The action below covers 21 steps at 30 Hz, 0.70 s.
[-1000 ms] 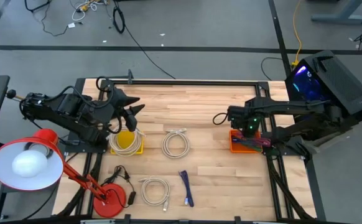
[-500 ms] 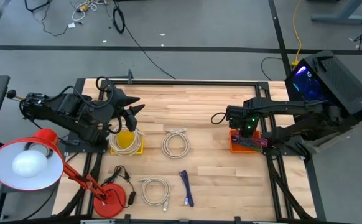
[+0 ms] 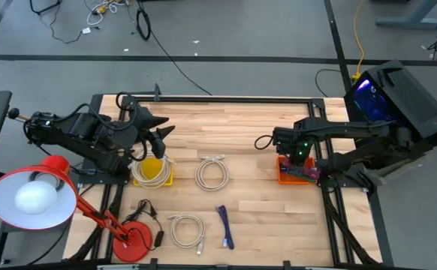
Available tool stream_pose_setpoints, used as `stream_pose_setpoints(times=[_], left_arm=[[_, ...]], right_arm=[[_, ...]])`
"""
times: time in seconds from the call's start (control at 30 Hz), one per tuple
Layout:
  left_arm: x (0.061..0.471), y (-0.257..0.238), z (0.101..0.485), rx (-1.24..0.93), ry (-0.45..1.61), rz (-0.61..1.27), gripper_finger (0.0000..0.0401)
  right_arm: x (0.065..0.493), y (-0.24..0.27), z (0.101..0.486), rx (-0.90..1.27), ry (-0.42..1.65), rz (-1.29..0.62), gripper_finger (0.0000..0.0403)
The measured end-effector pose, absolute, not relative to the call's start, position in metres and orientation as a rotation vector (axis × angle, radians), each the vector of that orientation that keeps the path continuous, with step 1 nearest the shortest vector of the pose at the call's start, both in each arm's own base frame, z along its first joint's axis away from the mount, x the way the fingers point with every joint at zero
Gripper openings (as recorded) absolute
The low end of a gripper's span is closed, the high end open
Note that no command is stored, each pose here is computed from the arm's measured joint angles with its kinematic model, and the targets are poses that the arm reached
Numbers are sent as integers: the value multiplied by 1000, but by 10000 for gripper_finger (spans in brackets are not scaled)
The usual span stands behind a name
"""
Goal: Pick & Place USB Port
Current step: Put the light brown HDMI cable into the yellow bin
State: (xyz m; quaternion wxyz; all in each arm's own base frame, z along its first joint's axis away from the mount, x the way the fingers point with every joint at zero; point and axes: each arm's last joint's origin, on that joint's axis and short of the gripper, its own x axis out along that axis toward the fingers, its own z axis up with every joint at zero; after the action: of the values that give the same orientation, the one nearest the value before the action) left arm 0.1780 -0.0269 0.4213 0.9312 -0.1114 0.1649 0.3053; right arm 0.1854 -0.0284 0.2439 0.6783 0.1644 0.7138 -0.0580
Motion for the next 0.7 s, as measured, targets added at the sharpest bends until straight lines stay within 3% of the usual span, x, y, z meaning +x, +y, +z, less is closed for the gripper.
stream_pose_setpoints(times=[0.37,0.5,0.7], left_arm=[[178,-27,421,-228,338,625,169],[178,-27,421,-228,338,625,169],[181,-28,419,-224,351,620,169]], right_arm=[[193,-30,244,379,1528,-146,77],[213,-31,247,446,1316,-94,77],[255,-36,270,482,820,3,77]])
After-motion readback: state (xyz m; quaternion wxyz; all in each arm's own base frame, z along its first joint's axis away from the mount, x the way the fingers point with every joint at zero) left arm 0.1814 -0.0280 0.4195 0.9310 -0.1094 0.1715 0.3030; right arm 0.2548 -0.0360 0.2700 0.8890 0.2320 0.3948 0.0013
